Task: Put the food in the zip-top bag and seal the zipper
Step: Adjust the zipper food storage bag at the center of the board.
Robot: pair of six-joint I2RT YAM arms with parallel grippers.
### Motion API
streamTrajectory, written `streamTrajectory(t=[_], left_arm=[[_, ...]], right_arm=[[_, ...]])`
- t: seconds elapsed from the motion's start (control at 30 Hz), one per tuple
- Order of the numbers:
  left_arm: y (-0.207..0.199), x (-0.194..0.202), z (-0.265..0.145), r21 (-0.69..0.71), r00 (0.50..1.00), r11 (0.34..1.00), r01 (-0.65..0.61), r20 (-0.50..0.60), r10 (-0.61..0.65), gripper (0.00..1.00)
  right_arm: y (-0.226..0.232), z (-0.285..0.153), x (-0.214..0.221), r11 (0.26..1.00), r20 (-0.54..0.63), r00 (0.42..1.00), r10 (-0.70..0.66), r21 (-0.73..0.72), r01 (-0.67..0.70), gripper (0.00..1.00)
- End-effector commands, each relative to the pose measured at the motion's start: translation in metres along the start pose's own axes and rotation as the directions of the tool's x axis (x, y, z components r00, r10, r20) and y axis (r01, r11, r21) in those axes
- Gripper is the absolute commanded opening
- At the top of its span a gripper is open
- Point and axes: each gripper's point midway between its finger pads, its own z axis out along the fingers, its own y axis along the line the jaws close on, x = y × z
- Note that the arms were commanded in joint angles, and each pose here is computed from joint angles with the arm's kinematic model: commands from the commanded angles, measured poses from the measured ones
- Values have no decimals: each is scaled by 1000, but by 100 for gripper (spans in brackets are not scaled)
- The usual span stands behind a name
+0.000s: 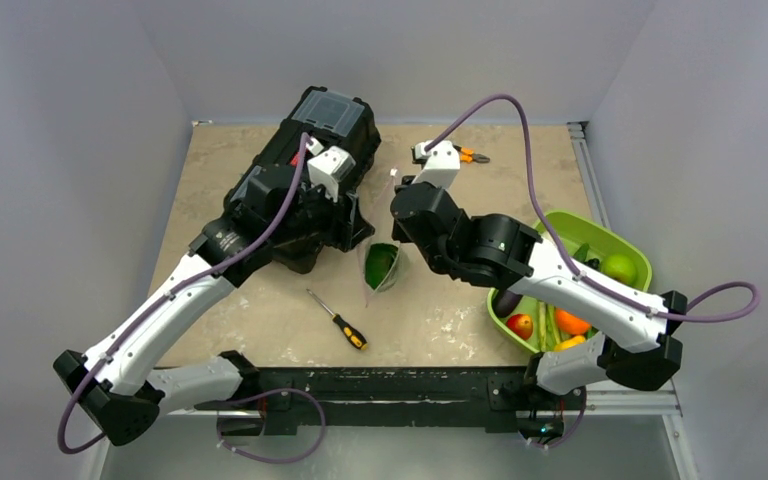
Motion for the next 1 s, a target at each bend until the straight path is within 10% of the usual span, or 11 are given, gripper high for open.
streamTrajectory(t=[0.0, 0.77, 0.97], left_arm=[[-4, -12, -23, -88, 987, 984, -155, 28, 158, 59], [4, 59, -27, -184, 995, 983, 18, -90, -35, 45], [1, 59, -26, -162, 988, 986, -46, -151, 21, 6]], right_arm=[[2, -3, -30, 994, 65, 992, 108, 15, -110, 0], [3, -15, -35, 987, 72, 985, 156, -59, -152, 0], [4, -19, -35, 983, 64, 984, 167, -88, -162, 0]])
